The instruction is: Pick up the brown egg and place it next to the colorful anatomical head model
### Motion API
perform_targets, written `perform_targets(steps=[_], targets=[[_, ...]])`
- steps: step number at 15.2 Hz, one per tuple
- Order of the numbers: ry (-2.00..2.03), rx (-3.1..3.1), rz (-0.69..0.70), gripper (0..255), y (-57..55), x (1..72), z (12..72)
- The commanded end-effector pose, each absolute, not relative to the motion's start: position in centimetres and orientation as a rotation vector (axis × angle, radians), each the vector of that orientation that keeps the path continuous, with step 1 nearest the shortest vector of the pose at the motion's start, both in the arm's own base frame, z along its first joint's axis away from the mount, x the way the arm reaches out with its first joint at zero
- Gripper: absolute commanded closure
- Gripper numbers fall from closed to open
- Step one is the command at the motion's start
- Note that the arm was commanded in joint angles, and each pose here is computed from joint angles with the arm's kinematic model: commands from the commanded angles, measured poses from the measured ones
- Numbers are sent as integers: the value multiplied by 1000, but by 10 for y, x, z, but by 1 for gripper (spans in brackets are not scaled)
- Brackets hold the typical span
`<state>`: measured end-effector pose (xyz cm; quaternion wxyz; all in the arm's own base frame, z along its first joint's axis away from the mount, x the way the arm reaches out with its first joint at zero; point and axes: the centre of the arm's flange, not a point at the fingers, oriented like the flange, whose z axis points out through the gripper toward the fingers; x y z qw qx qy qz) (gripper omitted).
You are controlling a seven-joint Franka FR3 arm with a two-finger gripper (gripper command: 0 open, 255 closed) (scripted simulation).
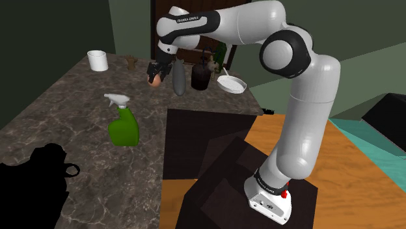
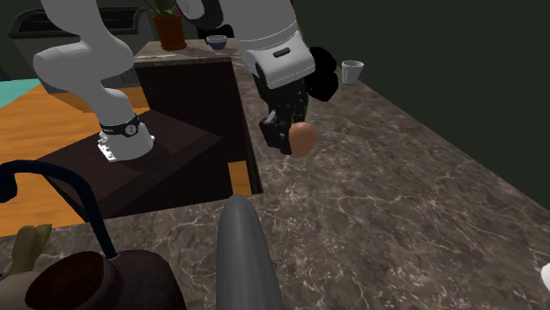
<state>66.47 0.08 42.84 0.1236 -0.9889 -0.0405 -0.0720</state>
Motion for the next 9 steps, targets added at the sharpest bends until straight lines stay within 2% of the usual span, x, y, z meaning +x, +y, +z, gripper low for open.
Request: perform_targets(steps=[1, 9], targets=[[-118, -2884, -210, 255, 1, 665, 439], [-118, -2884, -210, 255, 1, 665, 481]])
